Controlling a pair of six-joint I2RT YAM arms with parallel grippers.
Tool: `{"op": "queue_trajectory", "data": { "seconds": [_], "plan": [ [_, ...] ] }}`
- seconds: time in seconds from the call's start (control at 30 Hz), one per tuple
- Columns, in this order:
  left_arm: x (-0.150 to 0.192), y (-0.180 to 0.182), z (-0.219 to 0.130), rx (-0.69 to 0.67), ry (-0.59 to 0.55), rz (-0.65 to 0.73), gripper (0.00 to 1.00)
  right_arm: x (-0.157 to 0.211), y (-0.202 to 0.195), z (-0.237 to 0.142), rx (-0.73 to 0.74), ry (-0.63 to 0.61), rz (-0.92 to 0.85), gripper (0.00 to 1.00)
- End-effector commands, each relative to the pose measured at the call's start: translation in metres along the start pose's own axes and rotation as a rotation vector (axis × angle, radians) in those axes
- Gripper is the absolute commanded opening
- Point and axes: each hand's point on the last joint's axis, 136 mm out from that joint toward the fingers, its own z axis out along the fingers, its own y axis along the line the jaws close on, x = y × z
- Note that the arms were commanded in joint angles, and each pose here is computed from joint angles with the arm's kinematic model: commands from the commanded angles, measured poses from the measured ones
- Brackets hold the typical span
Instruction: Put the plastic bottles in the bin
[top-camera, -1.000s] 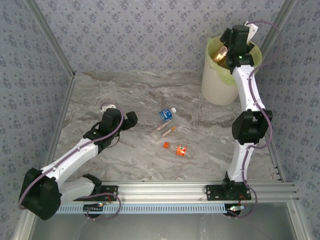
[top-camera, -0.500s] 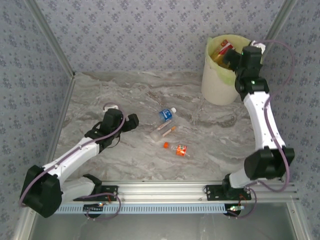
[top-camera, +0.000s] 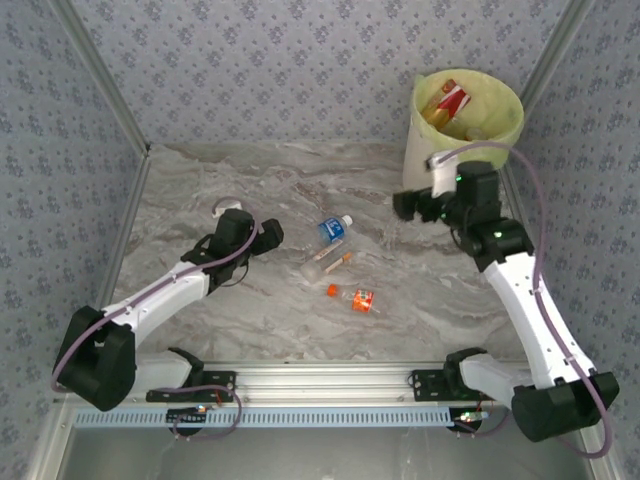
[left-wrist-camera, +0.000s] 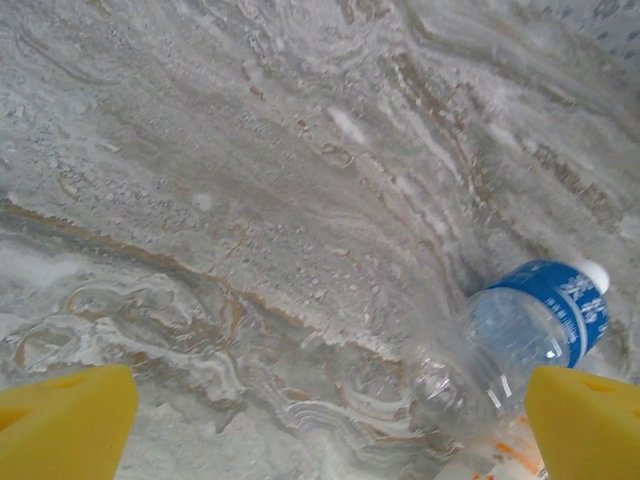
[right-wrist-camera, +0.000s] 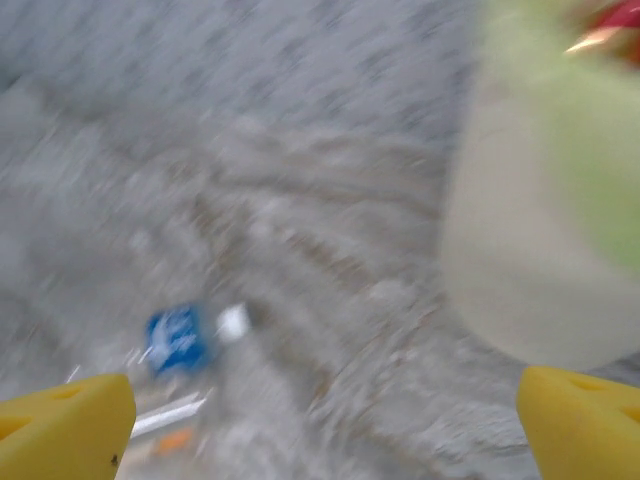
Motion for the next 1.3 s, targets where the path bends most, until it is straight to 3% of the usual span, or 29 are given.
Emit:
{"op": "queue_trajectory", "data": {
  "seconds": [0.0, 0.2, 0.43, 0.57, 0.8, 0.93, 1.1, 1.27],
  "plan": [
    [-0.015, -0.008, -0.001, 0.018, -0.043, -0.053, 0.99, 0.066, 0.053, -0.001, -0.194, 0.219, -0.212, 1.00],
    [-0.015, -0.004, -0.001, -0.006, -0.046, -0.075, 0.99, 0.116, 0.114, 0.006, -0.410, 0.332, -0.355, 1.00],
    [-0.014, 0.009, -0.005, -0.043, -0.069, -0.091, 0.99, 0.178, 0.171, 0.014, -0.596, 0.459, -0.684, 1.00],
    [-0.012, 0.015, -0.005, -0.064, -0.074, -0.091, 1.00, 0.209, 0.185, 0.017, -0.663, 0.561, -0.803, 1.00],
    [-0.009, 0.020, -0.007, -0.074, -0.075, -0.098, 1.00, 0.213, 0.167, 0.060, -0.484, 0.610, -0.766, 0.98],
    [-0.007, 0.025, -0.008, -0.091, -0.079, -0.096, 1.00, 0.237, 0.149, 0.075, -0.383, 0.728, -0.785, 0.98],
    [-0.006, 0.027, -0.008, -0.099, -0.080, -0.089, 1.00, 0.249, 0.150, 0.086, -0.409, 0.748, -0.689, 0.91],
    [-0.007, 0.030, -0.009, -0.115, -0.086, -0.065, 1.00, 0.284, 0.139, 0.088, -0.410, 0.860, -0.773, 0.81]
  ]
}}
